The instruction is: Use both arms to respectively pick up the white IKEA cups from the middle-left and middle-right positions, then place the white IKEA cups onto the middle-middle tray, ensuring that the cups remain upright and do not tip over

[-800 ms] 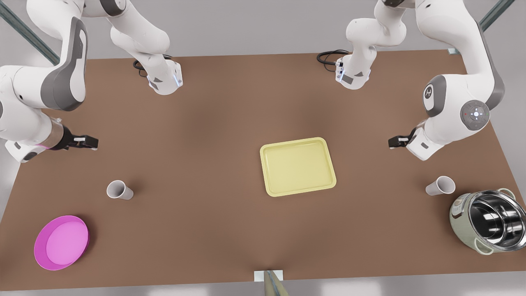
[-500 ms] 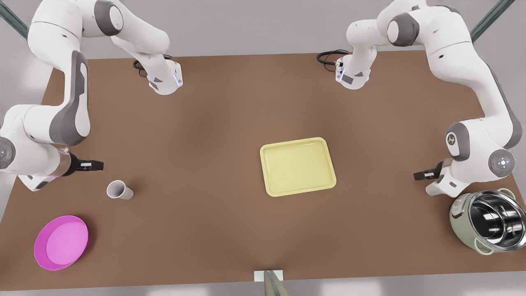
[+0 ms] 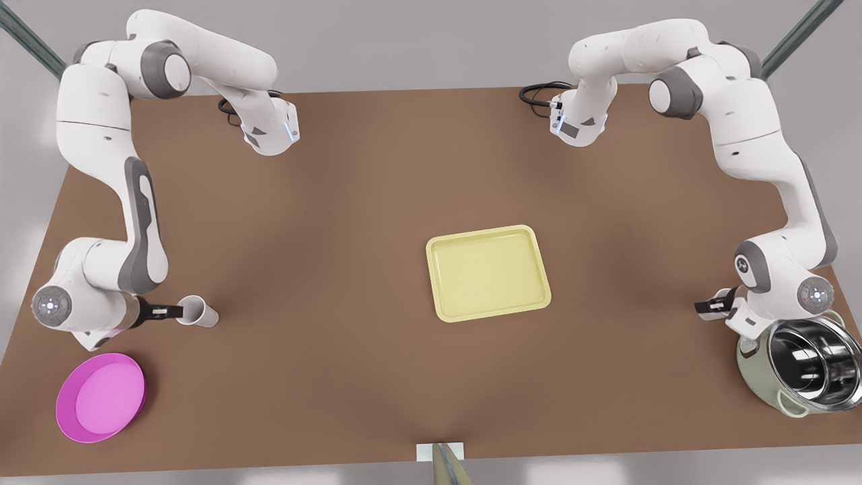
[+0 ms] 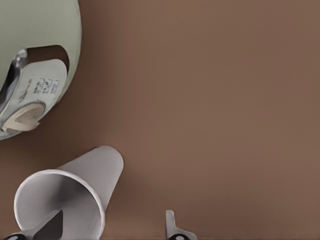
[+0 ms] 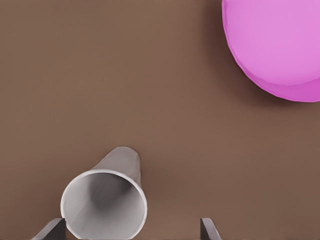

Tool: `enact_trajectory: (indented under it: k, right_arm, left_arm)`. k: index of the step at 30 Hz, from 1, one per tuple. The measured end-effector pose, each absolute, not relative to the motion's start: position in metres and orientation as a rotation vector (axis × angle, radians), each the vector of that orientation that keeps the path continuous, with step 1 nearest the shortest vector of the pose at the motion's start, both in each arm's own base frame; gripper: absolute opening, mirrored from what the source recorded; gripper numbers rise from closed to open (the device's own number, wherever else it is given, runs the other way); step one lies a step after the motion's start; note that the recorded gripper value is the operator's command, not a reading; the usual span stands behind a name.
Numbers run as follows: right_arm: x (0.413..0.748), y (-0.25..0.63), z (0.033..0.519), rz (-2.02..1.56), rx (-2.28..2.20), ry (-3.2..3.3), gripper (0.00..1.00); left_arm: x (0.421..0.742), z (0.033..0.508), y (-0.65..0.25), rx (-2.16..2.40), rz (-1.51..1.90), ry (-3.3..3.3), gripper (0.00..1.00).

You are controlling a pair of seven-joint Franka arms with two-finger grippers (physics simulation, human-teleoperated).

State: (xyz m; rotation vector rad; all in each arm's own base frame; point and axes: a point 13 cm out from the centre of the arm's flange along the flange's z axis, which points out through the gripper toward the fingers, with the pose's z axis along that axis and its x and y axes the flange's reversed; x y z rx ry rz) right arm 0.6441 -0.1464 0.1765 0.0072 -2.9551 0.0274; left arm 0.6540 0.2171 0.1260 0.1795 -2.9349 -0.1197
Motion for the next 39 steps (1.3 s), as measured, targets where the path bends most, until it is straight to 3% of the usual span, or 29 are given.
enact_trajectory:
  k: [4,7,8,14,15,19,21,24,27,28,29,31,32,35,39]
  right_arm:
    - [0.639,-0.152,0.146,0.013,0.010,-2.969,1.00]
    - [0.638,-0.154,0.137,0.010,0.018,-2.980,1.00]
    - [0.639,-0.154,0.135,0.009,0.021,-2.984,1.00]
    - [0.635,-0.157,0.127,0.005,0.028,-2.990,1.00]
    - [0.635,-0.157,0.125,0.004,0.028,-2.989,1.00]
    - [0.633,-0.157,0.122,0.001,0.036,-2.987,1.00]
    - [0.632,-0.157,0.121,0.000,0.038,-2.986,1.00]
    - [0.624,-0.155,0.109,-0.011,0.043,-2.965,1.00]
    - [0.618,-0.156,0.095,-0.025,0.039,-2.943,0.99]
    - [0.616,-0.157,0.092,-0.028,0.037,-2.939,0.90]
    - [0.615,-0.158,0.089,-0.031,0.036,-2.934,0.62]
    - [0.614,-0.158,0.087,-0.034,0.037,-2.931,0.28]
    - [0.615,-0.158,0.088,-0.035,0.039,-2.932,0.21]
    - [0.621,-0.149,0.094,-0.052,0.064,-2.942,0.21]
    - [0.639,-0.106,0.109,-0.089,0.166,-2.965,0.21]
  left_arm:
    - [0.640,0.103,0.221,0.162,-0.104,-2.902,1.00]
    - [0.643,0.103,0.222,0.144,-0.111,-2.910,0.42]
    - [0.644,0.104,0.223,0.138,-0.115,-2.913,0.39]
    - [0.649,0.099,0.244,0.132,-0.158,-2.945,0.37]
    - [0.651,0.099,0.246,0.131,-0.162,-2.951,0.22]
    - [0.666,0.131,0.222,0.092,-0.181,-3.005,0.21]
    - [0.681,0.143,0.160,0.004,-0.187,-3.019,0.21]
    - [0.704,0.161,-0.013,-0.223,-0.177,-3.042,0.21]
    - [0.685,0.180,-0.162,-0.377,-0.108,-3.040,0.21]
    - [0.671,0.183,-0.205,-0.411,-0.110,-3.030,0.21]
    - [0.659,0.183,-0.235,-0.417,-0.115,-3.024,0.21]
    - [0.633,0.175,-0.265,-0.374,-0.119,-3.012,0.21]
    - [0.615,0.171,-0.275,-0.348,-0.116,-3.005,0.21]
    - [0.569,0.141,-0.296,-0.248,-0.102,-2.987,0.21]
    - [0.545,0.128,-0.299,-0.076,-0.110,-3.013,0.21]
